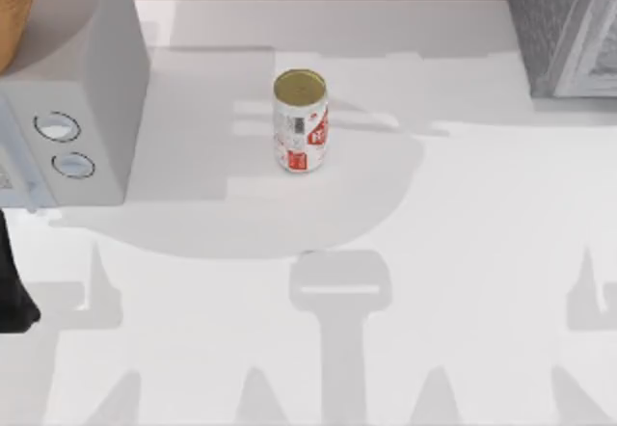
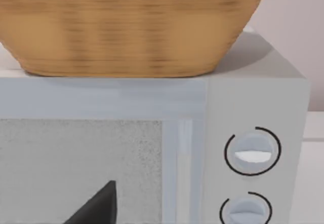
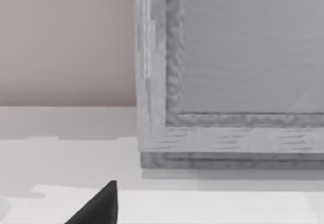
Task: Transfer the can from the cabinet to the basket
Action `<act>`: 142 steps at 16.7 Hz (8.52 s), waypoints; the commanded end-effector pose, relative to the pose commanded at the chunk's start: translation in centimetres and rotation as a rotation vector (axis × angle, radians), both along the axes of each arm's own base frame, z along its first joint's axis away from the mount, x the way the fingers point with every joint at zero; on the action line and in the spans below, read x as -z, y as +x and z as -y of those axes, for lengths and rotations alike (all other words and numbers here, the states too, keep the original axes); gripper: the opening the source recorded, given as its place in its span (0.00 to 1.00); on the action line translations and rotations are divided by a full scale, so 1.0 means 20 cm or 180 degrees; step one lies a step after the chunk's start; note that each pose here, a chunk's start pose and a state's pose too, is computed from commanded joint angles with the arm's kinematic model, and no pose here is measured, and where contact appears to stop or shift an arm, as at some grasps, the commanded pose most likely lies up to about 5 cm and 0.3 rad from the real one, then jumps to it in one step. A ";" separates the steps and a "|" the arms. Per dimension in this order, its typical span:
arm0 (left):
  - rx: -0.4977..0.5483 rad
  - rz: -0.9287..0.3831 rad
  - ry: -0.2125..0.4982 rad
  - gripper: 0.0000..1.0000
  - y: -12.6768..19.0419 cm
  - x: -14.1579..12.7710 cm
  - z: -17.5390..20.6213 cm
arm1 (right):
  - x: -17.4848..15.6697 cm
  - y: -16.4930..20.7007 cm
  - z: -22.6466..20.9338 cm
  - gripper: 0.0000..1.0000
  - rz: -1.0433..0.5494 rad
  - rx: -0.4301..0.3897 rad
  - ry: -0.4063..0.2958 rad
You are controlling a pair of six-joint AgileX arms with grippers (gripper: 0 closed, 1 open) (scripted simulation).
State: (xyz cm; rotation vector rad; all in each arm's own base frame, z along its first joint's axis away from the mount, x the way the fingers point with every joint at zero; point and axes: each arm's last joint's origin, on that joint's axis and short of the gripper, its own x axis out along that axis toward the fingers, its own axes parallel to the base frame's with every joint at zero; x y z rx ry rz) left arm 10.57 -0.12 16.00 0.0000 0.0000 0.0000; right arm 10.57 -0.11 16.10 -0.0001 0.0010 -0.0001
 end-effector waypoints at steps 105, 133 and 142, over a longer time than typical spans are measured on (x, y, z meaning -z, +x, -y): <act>-0.0020 -0.0628 -0.0023 0.00 -0.22 -0.42 0.32 | 0.01 0.00 0.00 1.00 0.0003 0.0000 0.0000; 0.1682 -0.2091 0.0701 0.00 0.85 -1.43 0.01 | 0.01 0.00 0.00 1.00 0.0003 0.0000 0.0000; 0.2542 -0.1011 0.0286 0.00 1.16 -1.47 -0.77 | 0.01 0.00 0.00 1.00 0.0003 0.0000 0.0000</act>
